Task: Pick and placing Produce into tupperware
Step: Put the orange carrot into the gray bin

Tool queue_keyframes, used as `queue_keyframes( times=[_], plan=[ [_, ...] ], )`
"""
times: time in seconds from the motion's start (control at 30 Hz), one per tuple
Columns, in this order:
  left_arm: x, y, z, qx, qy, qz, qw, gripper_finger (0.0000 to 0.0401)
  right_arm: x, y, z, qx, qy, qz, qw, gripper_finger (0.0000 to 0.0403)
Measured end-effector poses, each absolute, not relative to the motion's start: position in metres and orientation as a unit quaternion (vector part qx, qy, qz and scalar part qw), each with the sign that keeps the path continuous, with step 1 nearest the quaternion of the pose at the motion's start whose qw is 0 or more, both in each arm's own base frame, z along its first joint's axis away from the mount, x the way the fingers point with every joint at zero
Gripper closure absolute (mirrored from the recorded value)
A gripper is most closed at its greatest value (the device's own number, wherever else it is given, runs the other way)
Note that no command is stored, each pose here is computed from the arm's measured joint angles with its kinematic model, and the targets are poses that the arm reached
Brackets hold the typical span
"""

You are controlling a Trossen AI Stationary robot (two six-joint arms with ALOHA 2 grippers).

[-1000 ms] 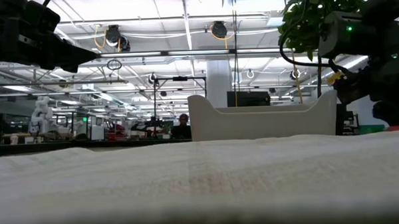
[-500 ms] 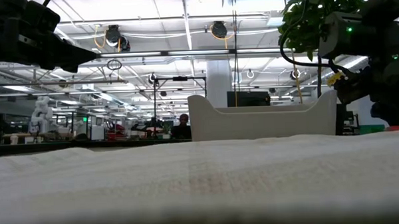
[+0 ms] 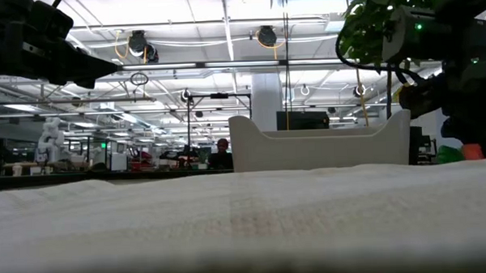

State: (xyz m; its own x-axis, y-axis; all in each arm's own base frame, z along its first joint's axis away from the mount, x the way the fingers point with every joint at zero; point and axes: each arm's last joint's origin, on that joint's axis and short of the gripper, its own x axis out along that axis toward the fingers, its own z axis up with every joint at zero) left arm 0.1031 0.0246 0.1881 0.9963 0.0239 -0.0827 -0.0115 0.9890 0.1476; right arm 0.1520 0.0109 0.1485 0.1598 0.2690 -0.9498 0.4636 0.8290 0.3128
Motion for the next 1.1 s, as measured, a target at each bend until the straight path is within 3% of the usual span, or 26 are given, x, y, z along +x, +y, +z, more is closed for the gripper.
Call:
queue_keyframes(
  times=[1.1],
  plan=[
    [0.103,0.025,0.188,0.073,0.042,0.009,0.996,0.0375,0.169,-0.004,0.27,0.242,0.641,-0.065,0.725,0.0255]
  ],
)
